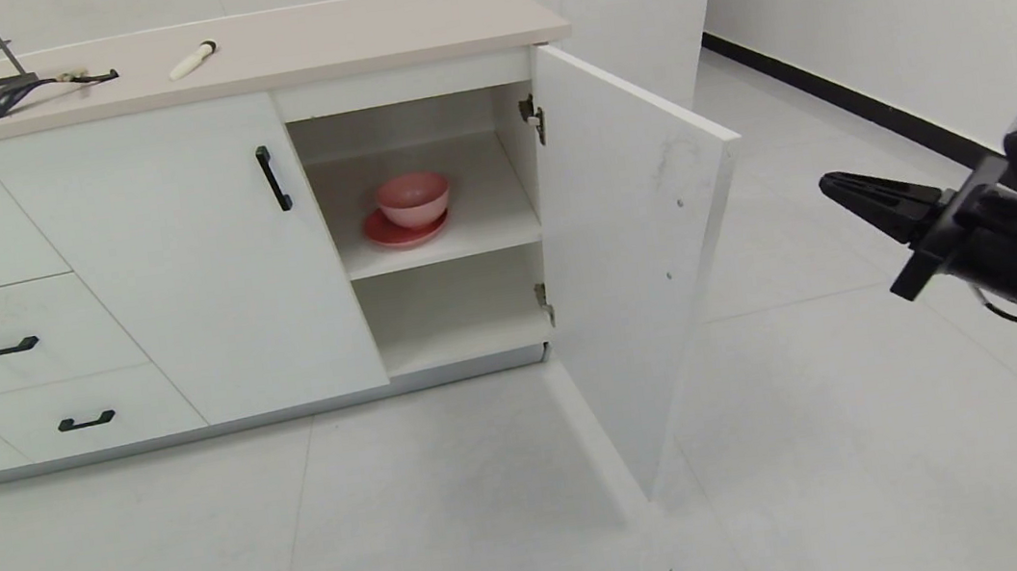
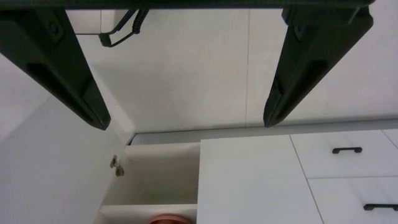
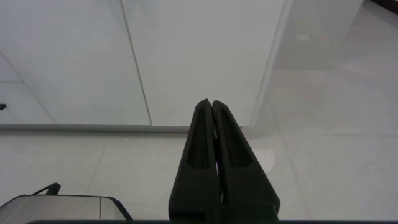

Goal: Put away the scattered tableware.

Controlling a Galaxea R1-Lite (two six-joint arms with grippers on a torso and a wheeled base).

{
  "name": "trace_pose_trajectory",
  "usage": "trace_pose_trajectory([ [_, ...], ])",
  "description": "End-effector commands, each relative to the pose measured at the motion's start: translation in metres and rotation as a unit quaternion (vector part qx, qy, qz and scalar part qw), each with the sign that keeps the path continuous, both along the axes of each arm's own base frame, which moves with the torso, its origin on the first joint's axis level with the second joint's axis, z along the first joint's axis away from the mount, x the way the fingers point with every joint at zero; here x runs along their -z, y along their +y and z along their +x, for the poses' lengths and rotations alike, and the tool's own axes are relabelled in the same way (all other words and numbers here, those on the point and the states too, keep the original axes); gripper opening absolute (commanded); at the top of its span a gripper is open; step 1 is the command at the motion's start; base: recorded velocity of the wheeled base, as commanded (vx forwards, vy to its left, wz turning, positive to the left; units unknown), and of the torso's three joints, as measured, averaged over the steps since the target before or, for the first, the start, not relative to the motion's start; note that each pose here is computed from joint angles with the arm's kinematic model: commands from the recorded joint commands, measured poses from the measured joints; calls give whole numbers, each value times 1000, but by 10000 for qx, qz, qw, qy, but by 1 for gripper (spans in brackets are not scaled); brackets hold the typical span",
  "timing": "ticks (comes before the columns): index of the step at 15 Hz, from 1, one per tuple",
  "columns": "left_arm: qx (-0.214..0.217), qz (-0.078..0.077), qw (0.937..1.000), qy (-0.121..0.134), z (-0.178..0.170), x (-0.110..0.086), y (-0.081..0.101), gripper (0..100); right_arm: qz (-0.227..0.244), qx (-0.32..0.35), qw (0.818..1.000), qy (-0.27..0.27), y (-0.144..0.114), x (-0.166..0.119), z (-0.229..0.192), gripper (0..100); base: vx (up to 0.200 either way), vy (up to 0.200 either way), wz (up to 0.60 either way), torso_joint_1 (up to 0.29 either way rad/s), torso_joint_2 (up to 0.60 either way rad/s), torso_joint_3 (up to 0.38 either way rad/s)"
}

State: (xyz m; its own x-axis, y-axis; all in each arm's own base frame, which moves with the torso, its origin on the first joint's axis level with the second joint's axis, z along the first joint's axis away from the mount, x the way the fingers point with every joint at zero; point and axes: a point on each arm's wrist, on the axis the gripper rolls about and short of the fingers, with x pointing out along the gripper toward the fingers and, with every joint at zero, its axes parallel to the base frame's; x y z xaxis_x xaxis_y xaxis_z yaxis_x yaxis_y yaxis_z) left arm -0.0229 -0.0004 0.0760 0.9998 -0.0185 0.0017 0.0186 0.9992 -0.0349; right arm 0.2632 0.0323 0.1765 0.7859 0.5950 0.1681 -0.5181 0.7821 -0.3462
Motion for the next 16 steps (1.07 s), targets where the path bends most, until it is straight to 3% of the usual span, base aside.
trace_pose_trajectory([
  [1,-1,-2,10000,9,0,0,0,100,-20,-57,9997,239,6,20,37,0,0,0,0,0,0,0],
  [6,-1,-2,10000,9,0,0,0,100,5,-134,9999,-82,15,18,75,0,0,0,0,0,0,0],
  [10,-1,-2,10000,9,0,0,0,100,17,-424,9989,-220,37,25,102,0,0,0,0,0,0,0],
  [16,-1,-2,10000,9,0,0,0,100,32,-822,9963,-249,66,23,95,0,0,0,0,0,0,0],
])
